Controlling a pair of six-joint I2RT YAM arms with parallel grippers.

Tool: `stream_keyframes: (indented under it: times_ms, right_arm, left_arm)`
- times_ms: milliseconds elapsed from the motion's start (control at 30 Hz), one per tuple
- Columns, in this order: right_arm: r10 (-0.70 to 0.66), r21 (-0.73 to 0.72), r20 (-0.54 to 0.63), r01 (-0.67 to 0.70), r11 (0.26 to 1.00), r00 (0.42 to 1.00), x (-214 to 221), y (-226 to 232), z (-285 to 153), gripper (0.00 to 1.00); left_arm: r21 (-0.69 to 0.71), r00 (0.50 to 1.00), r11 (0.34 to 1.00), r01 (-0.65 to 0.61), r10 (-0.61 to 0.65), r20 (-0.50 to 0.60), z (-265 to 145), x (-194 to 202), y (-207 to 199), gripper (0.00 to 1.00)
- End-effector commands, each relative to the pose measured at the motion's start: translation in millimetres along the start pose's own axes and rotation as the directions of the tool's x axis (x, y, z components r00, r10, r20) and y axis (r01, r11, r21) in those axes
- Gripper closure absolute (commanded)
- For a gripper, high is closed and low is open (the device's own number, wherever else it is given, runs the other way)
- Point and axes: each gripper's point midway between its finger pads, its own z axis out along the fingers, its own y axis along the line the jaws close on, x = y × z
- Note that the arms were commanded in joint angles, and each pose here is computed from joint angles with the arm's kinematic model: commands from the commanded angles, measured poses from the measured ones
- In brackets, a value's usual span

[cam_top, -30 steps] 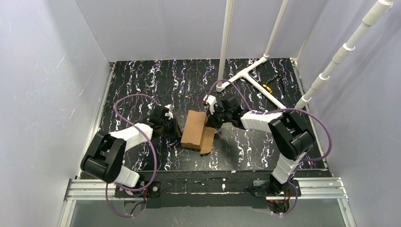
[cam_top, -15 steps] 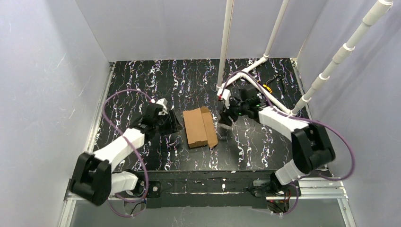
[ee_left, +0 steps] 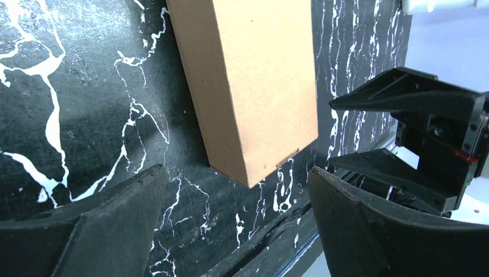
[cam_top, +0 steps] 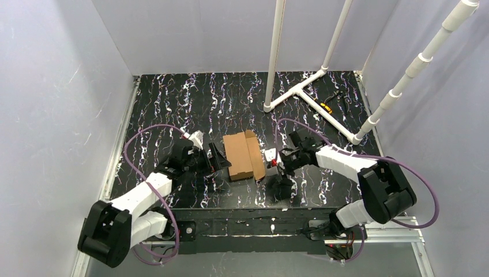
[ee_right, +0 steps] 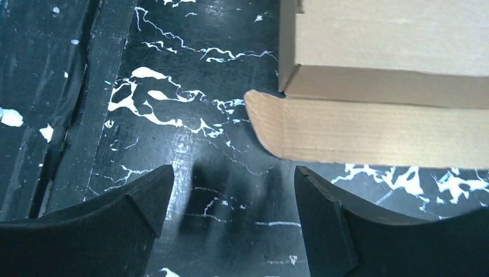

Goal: Fold the paper box

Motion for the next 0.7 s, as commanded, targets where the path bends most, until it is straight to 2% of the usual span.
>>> stream_keyframes:
  times_ms: [0, 233, 333, 667]
  right_arm:
    - [-0.135, 0.049, -0.024, 0.136, 0.989, 0.991, -2.0, -19.4, 16.7, 0.18]
    - [-0.227, 0.051, -0.139, 0.236, 0.971, 0.964, 2.6, -26.2, 49.2, 0.36]
    - [-0.23, 0.053, -0.145, 0.24, 0.969, 0.962, 4.7, -25.6, 52.4, 0.4]
    - [-0.161, 0.077, -0.122, 0.171, 0.982, 0.979, -5.8, -31.7, 56.2, 0.66]
  left_arm:
    - [0.033, 0.998, 0.999, -0.038, 0.04, -0.039, 11.2, 3.9, -0.8, 0.12]
    - [-0.015, 0.997, 0.999, -0.044, 0.044, -0.057, 23.4, 4.5, 12.1, 0.16]
    - [-0.016, 0.998, 0.999, -0.048, 0.047, -0.053, 24.1, 3.1, 12.2, 0.17]
    - [-0.002, 0.995, 0.997, -0.073, 0.072, -0.072, 29.4, -0.5, 8.0, 0.19]
